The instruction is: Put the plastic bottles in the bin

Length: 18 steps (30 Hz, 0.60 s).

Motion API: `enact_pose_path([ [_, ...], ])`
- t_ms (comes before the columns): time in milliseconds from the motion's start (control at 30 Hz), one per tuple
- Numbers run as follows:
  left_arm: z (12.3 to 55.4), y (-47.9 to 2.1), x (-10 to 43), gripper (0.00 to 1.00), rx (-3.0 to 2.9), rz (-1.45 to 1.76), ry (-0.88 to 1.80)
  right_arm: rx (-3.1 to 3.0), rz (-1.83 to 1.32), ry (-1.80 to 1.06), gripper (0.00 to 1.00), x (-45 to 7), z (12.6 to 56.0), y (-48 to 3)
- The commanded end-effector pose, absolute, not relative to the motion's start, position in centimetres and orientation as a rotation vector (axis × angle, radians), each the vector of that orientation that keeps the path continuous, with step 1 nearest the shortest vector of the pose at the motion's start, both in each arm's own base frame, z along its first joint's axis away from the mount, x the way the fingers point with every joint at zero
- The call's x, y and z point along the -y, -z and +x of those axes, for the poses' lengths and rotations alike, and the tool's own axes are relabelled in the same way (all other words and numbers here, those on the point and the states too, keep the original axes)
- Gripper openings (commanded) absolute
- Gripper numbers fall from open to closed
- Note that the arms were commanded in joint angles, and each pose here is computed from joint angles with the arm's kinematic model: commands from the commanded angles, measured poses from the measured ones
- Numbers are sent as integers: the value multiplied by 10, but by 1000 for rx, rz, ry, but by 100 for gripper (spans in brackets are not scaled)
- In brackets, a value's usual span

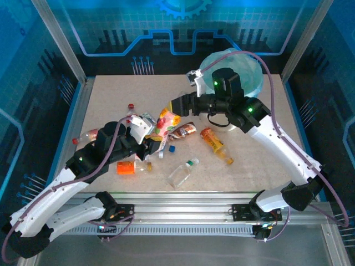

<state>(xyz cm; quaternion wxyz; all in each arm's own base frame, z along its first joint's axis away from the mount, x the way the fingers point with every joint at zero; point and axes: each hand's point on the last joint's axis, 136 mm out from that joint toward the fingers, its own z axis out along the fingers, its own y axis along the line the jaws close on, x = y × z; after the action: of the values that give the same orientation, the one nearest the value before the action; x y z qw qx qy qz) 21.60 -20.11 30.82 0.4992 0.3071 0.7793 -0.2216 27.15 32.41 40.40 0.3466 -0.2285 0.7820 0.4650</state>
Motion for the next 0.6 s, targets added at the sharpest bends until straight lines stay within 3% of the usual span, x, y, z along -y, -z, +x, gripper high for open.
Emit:
enact_pose_path([
  [0,214,-315,204,39,-1841,751,564,-1992,-647,-1245,52,-332,261,-418],
  [233,217,-312,203,44,-1859,716,570,-2000,-665,-1237,21,-335,261,-417],
  [433,222,-323,205,85,-1821,667,590,-1971,-680,-1142,15,-325,264,-433],
  [567,225,-340,209,97,-1763,662,604,-1913,-679,-998,15,-302,274,-463],
])
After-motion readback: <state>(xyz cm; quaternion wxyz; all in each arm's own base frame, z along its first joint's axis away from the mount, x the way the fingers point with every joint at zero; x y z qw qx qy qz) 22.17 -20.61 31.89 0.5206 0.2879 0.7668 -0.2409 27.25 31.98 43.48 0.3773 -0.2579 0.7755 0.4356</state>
